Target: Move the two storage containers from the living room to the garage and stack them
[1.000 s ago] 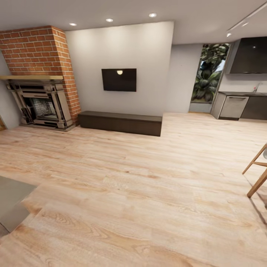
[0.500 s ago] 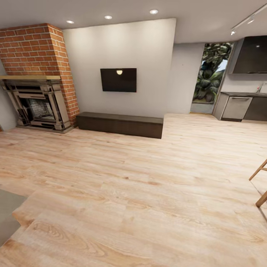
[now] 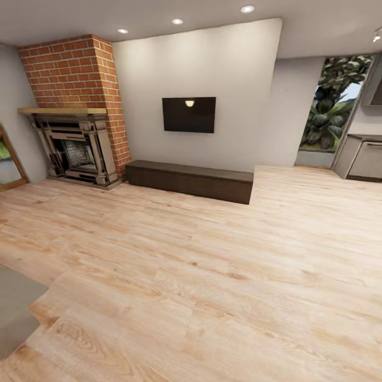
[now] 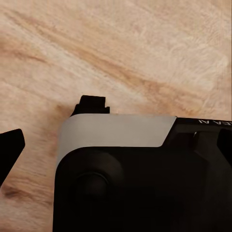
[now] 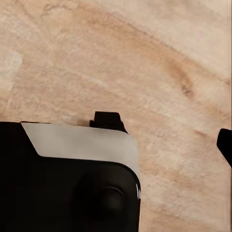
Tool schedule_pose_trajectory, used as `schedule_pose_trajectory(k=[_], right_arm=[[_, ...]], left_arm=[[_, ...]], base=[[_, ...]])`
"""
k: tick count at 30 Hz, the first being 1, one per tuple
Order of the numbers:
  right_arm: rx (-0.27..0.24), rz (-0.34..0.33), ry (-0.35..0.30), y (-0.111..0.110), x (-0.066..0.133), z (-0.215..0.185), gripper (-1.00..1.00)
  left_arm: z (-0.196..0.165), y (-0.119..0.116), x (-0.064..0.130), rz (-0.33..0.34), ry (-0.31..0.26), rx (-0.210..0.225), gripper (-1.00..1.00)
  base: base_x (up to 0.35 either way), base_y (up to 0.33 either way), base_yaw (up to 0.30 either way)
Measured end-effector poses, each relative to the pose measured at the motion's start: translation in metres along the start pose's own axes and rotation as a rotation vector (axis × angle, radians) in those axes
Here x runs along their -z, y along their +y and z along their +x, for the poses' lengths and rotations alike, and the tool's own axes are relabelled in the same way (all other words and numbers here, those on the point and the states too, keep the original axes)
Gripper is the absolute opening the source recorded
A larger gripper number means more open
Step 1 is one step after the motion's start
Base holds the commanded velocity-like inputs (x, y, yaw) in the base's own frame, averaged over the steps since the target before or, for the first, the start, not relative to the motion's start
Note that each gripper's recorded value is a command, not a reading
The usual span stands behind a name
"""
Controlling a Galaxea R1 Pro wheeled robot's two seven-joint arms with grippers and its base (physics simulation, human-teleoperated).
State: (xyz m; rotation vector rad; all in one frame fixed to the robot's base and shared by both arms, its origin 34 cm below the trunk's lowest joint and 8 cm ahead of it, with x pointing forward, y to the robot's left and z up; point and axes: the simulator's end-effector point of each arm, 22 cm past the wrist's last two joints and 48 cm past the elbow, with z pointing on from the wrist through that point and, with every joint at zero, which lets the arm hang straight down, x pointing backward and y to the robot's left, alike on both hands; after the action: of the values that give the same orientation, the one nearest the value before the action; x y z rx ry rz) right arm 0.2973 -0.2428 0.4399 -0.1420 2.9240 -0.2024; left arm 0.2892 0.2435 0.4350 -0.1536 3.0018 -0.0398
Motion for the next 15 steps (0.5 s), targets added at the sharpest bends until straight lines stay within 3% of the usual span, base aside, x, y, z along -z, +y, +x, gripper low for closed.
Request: schedule_pose_trajectory(k=[15], right_arm=[[0.001, 0.000, 0.000, -0.0001, 0.0000, 0.0000, 1.00]], left_arm=[[0.0000, 0.0000, 0.0000, 0.000, 0.000, 0.000, 1.00]], base=[[0.323, 0.000, 0.269]])
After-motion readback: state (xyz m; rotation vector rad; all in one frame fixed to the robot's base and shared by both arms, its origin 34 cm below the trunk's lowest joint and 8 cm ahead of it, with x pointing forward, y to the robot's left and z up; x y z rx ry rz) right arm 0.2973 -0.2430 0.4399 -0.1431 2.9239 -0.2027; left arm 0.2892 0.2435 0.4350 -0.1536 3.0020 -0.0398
